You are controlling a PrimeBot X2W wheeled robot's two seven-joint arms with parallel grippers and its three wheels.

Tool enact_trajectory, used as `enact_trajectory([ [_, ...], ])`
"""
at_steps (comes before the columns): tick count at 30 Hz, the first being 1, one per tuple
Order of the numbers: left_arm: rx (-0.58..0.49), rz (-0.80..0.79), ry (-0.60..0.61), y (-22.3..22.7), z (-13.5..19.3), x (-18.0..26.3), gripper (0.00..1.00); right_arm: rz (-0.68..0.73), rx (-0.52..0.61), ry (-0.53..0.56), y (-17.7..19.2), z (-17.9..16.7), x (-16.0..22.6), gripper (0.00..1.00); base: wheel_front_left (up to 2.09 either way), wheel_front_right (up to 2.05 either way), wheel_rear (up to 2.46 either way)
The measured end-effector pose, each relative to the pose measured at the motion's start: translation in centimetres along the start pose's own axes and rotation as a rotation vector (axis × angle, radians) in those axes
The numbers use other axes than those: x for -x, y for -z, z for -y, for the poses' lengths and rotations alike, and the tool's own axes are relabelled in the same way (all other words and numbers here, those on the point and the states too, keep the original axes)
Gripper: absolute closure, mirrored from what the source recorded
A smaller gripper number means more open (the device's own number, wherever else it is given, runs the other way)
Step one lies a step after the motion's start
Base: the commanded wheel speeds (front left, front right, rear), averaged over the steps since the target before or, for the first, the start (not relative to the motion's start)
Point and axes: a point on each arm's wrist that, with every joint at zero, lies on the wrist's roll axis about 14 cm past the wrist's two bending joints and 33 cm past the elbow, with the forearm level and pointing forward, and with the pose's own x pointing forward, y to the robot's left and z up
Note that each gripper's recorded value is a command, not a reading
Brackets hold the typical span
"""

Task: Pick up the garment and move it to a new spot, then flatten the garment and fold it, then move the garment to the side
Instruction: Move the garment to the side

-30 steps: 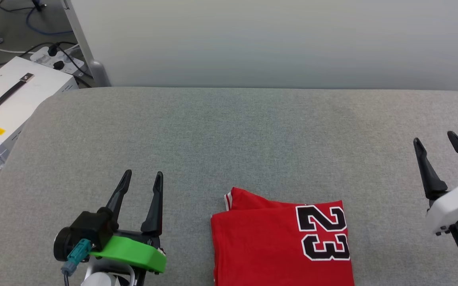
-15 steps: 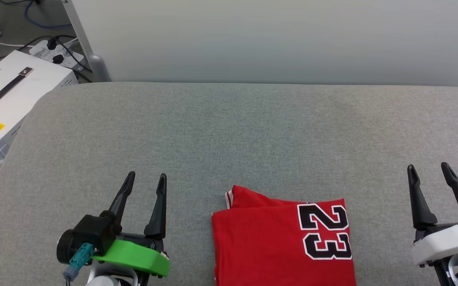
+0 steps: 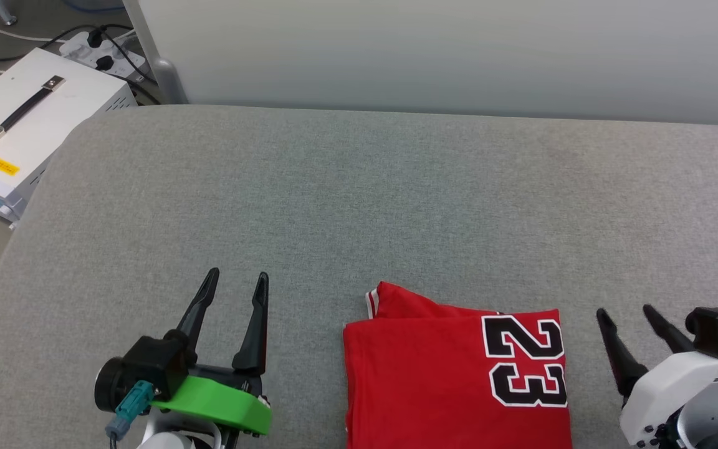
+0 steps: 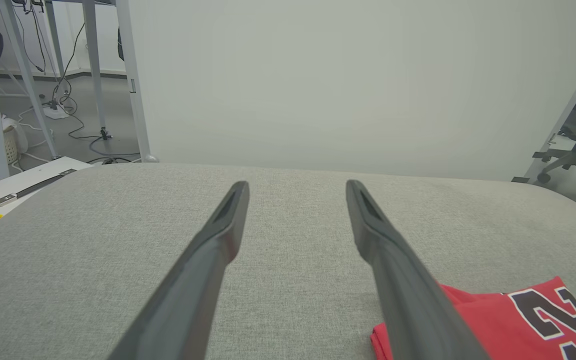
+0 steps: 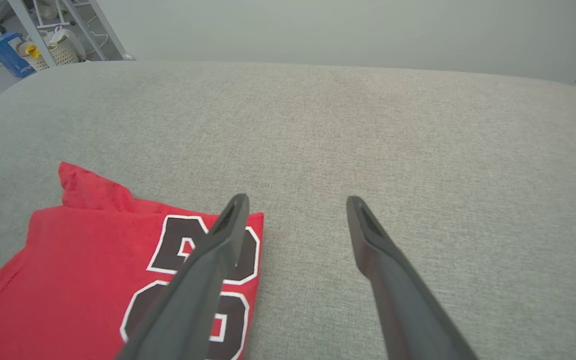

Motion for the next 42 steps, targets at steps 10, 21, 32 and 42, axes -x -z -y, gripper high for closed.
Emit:
enact_trajectory([
  [10, 0.005, -0.054, -0.035, 1.8, -1.2, -0.3, 0.0, -0.465, -0.08, -0.11, 8.4, -3.3, -0.3, 0.0, 0.0, 0.0, 0.0],
  [21, -0.002, -0.091, -0.068, 3.0, -2.5, -0.7, 0.0, -0.67, -0.119, -0.177, 13.1, -5.5, -1.4, 0.0, 0.0, 0.0, 0.0],
  [32, 0.005, -0.126, -0.062, 4.2, -2.2, -0.6, 0.0, -0.663, -0.049, -0.212, 13.4, -6.0, -2.2, 1.0, 0.0, 0.0, 0.0],
  [42, 0.031, -0.129, 0.054, 4.6, 1.5, -1.7, 0.0, -0.545, 0.223, -0.18, 9.6, -2.6, -1.3, 1.0, 0.0, 0.0, 0.0],
])
